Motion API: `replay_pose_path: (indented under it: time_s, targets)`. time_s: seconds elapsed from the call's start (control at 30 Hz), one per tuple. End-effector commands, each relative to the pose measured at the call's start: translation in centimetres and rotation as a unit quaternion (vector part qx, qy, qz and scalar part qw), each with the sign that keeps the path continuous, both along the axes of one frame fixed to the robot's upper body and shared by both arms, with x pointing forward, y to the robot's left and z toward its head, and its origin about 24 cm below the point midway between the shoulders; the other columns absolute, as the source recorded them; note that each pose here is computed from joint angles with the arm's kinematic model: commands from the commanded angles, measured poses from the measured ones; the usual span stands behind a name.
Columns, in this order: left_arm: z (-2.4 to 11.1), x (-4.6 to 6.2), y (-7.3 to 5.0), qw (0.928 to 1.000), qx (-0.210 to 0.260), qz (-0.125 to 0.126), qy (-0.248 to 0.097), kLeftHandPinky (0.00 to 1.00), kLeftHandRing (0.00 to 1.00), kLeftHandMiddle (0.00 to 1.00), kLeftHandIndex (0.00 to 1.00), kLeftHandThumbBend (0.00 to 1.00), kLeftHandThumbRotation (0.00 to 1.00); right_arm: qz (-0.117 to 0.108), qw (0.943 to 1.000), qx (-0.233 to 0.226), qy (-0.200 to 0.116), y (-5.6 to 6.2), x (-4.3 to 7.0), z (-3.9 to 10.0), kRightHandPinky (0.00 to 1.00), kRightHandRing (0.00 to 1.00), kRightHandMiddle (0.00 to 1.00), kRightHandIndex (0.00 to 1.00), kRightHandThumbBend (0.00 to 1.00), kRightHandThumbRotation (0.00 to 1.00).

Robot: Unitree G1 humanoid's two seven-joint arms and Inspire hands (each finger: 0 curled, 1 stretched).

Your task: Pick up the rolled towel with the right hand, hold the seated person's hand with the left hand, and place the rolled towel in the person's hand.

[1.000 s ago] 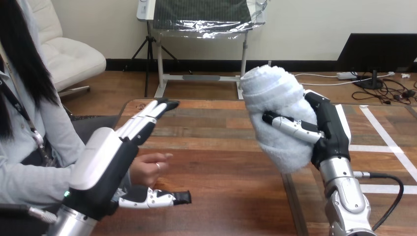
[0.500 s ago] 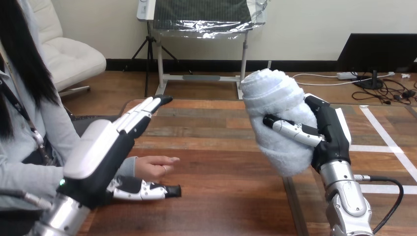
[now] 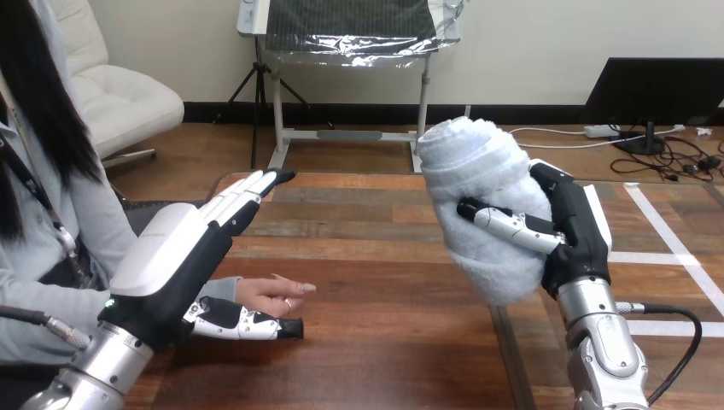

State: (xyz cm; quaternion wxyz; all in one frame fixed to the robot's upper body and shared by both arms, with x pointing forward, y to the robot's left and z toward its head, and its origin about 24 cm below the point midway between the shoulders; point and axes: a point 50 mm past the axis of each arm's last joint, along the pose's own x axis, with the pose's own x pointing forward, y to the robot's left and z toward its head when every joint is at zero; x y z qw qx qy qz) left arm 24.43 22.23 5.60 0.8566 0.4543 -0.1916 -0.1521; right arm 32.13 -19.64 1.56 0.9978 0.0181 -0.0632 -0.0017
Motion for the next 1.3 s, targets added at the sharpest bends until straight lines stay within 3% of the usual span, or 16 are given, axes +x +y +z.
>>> replay_pose_path:
  time_s: [0.0,0.83,1.27]
  targets:
    - [1.0,1.6,0.3,0.9998,0.015,-0.001,-0.016,0.85,0.94,0.95,0.93,1.0,0.24,-0.004,0.9969,0.012,-0.077,0.3,1.3,3.2,0.34,0.4,0.47,0.45,0.84,0.0]
    - [-0.9,3.3,1.8,0.9949,0.088,0.012,0.048,0.82,0.9,0.91,0.9,1.0,0.24,-0.002,0.9965,0.018,-0.081,0.2,1.1,3.1,0.34,0.4,0.46,0.45,0.83,0.0]
    - [-2.3,4.2,2.8,0.9868,0.132,0.03,0.089,0.8,0.86,0.87,0.86,1.0,0.22,0.0,0.9959,0.018,-0.089,0.2,1.0,3.3,0.33,0.4,0.46,0.45,0.82,0.0]
